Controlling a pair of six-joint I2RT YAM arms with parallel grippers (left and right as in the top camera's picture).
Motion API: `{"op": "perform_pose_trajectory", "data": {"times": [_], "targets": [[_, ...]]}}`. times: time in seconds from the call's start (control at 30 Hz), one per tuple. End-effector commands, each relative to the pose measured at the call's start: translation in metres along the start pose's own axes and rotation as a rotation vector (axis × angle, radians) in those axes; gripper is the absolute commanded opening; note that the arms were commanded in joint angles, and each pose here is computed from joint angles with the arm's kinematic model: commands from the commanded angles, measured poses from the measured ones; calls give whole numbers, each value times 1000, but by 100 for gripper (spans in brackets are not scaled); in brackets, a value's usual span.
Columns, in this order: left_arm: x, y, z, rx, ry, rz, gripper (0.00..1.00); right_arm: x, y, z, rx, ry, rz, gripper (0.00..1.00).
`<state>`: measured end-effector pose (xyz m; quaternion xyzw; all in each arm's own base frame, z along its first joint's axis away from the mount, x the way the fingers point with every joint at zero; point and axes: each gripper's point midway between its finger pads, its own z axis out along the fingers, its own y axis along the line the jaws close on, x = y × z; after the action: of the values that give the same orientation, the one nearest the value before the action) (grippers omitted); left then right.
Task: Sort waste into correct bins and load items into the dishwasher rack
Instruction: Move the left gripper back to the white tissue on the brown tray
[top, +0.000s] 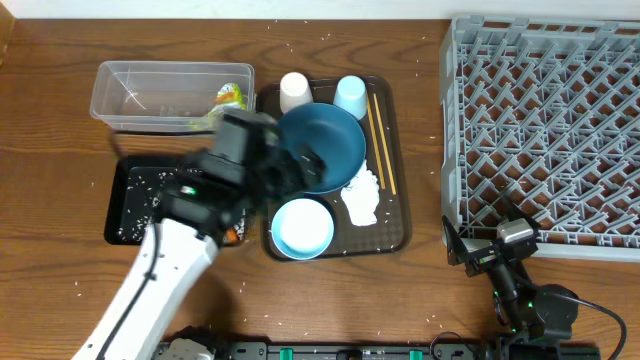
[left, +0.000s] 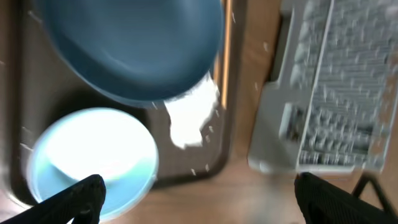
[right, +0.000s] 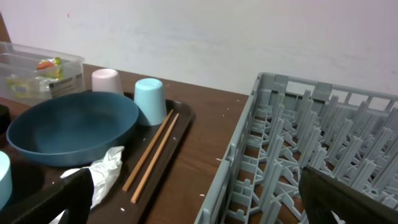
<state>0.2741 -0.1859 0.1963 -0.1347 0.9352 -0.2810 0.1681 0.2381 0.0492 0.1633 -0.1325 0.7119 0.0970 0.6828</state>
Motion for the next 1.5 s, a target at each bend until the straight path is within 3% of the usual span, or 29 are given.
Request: {"op": "perform_pose_trajectory", "data": {"times": [0.0, 0.1, 0.3, 0.53, 1.03, 1.47], "targets": [[9, 5, 16, -124, -69, -110, 98, 2, -6, -1, 26, 5, -10, 99], [18, -5, 33, -144, -95, -199, 98, 2, -6, -1, 26, 5, -10, 99], [29, -39, 87, -87, -105, -138, 98, 2, -6, -1, 26, 5, -10, 99], [43, -22, 140, -168, -72, -259, 98, 2, -6, -1, 26, 5, -10, 99], [47, 13, 177, -301, -93, -242, 98, 2, -6, -1, 26, 5, -10, 99], [43, 19, 181, -338, -132, -118, 98, 2, -6, -1, 26, 5, -10, 99]]}}
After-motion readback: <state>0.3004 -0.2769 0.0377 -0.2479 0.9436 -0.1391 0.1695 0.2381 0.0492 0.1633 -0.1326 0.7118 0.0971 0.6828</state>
